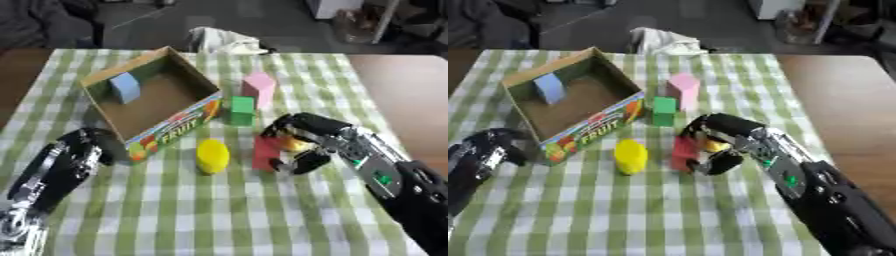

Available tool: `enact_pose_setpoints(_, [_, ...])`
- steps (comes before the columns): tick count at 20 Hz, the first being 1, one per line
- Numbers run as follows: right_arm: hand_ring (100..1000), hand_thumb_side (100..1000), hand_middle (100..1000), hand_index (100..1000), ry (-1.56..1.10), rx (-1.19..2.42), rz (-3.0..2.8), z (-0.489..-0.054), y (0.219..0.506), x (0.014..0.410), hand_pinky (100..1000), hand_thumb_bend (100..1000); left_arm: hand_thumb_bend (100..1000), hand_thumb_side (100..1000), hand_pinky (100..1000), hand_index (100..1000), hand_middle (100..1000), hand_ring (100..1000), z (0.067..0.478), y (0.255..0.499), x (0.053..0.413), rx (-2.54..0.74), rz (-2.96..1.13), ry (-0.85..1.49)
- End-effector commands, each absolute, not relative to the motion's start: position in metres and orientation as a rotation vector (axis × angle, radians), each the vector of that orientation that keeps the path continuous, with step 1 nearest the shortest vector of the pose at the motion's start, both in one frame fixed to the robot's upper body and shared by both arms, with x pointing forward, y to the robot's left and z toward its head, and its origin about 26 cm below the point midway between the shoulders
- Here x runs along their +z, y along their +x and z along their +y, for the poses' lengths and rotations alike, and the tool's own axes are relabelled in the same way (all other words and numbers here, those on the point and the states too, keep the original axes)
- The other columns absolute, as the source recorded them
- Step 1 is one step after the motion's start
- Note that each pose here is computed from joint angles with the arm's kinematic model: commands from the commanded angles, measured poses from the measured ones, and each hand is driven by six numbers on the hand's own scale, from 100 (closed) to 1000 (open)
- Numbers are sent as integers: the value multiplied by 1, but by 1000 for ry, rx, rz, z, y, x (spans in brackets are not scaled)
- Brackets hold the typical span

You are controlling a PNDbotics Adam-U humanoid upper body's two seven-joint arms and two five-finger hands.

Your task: Pick up objects on the table and place them in the box.

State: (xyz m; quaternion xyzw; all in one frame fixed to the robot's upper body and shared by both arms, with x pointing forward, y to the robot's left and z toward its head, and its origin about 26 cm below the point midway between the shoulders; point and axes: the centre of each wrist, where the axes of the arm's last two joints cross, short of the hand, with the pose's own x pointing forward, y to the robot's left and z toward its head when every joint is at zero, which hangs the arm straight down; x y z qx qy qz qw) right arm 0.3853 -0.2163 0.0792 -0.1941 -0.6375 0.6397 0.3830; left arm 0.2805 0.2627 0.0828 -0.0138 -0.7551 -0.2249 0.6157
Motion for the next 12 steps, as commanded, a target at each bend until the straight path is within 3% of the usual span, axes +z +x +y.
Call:
enact_pose_setpoints(1, [807,112,496,649,-607,1520,-1741,-220,388,96,726,189,100,595,583,708,682,562,264,281,89,-527,-1754,-24])
enact_pose_setpoints(12, [816,100,515,674,-623,1512,-1939,-219,380,196,740,177,100,595,584,707,683,562,261,281,88,-539,-1759,-42])
